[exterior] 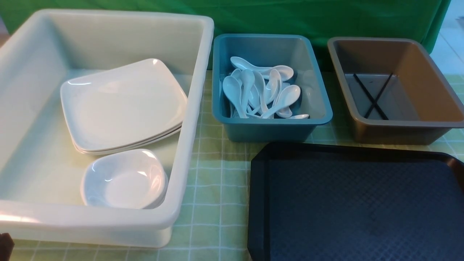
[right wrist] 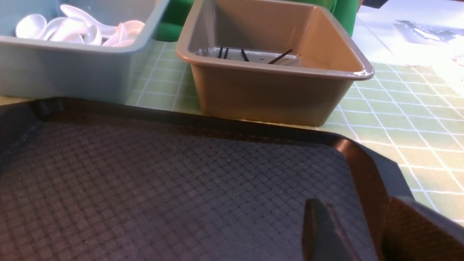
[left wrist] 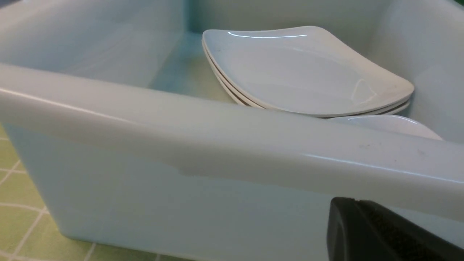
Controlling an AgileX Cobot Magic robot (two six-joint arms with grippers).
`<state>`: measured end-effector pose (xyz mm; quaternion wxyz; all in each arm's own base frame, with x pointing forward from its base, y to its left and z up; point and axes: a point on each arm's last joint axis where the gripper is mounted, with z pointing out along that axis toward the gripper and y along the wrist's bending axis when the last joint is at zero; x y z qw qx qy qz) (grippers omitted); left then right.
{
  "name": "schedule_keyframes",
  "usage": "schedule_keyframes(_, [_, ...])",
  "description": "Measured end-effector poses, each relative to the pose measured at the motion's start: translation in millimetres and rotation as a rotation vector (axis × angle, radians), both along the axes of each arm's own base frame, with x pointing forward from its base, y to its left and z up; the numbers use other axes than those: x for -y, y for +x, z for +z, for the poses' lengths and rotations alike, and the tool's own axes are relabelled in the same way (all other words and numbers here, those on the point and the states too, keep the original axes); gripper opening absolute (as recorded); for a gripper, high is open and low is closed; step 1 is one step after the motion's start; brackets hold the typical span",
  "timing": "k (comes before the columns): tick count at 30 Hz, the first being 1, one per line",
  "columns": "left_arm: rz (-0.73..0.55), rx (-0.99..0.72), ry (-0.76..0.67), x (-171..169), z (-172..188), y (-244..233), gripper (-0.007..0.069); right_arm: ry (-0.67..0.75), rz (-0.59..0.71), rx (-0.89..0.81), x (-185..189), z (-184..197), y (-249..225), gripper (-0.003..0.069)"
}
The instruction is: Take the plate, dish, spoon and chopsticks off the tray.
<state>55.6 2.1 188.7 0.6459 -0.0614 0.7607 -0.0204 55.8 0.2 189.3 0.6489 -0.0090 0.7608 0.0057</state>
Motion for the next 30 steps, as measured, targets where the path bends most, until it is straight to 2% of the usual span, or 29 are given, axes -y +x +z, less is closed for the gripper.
schedule_keyframes(30, [0.001,-0.001,0.008,-0.2,-0.2,0.0,-0.0010,0.000,0.000,0.001,0.0,0.1,0.0,0.0242])
